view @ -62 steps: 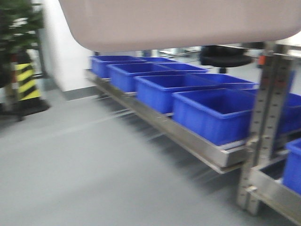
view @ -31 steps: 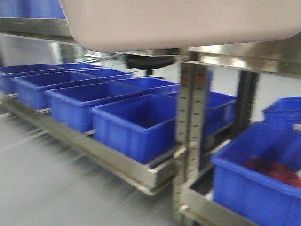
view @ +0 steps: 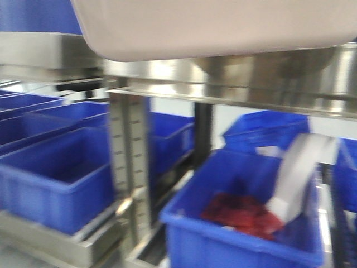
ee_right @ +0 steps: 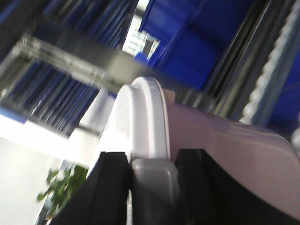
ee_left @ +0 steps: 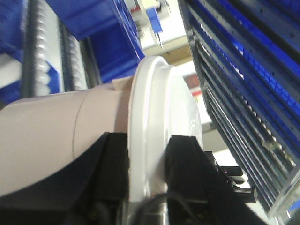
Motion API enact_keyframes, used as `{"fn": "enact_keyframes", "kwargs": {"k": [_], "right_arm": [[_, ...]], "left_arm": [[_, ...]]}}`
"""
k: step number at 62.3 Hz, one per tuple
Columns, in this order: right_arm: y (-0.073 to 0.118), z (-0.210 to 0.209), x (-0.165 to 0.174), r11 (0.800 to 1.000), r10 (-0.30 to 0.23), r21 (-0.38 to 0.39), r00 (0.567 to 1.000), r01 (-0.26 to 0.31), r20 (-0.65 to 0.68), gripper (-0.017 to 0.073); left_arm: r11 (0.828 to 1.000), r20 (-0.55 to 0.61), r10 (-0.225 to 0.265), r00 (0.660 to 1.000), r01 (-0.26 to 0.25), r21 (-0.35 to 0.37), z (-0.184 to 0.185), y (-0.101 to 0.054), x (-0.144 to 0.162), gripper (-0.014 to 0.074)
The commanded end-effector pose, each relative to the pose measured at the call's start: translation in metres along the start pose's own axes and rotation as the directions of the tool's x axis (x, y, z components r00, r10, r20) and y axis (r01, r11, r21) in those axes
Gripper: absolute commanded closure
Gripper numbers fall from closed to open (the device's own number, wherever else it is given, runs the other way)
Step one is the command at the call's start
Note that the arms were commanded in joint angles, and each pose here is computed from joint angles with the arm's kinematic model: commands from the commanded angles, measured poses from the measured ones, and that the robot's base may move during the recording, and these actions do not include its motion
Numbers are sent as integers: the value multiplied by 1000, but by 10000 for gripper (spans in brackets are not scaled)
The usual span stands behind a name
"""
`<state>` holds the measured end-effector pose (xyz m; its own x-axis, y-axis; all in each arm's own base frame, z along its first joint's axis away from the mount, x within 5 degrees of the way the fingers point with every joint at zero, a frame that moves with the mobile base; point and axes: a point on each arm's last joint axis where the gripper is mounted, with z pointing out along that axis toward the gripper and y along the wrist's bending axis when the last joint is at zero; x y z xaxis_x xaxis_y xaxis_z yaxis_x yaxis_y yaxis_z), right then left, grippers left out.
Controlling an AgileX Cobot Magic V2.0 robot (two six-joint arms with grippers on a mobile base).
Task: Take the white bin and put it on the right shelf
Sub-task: 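Raise the held bin above the steel shelf edge with both grippers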
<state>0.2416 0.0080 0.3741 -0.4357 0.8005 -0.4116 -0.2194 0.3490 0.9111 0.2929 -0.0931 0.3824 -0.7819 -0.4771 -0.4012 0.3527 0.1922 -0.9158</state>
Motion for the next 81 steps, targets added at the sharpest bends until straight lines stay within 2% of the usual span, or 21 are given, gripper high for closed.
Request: {"fn": "enact_keyframes", "kwargs": {"k": [1,81], "right_arm": [[37,-4,11,975,-3,-220,994,-21,-110,499],[37,-4,11,976,-3,-219,994,-21,-108,499]], "left_arm": [[952,-246,117,962,-38,305,-4,-51,32,720],[952,-246,117,962,-38,305,-4,-51,32,720]]}}
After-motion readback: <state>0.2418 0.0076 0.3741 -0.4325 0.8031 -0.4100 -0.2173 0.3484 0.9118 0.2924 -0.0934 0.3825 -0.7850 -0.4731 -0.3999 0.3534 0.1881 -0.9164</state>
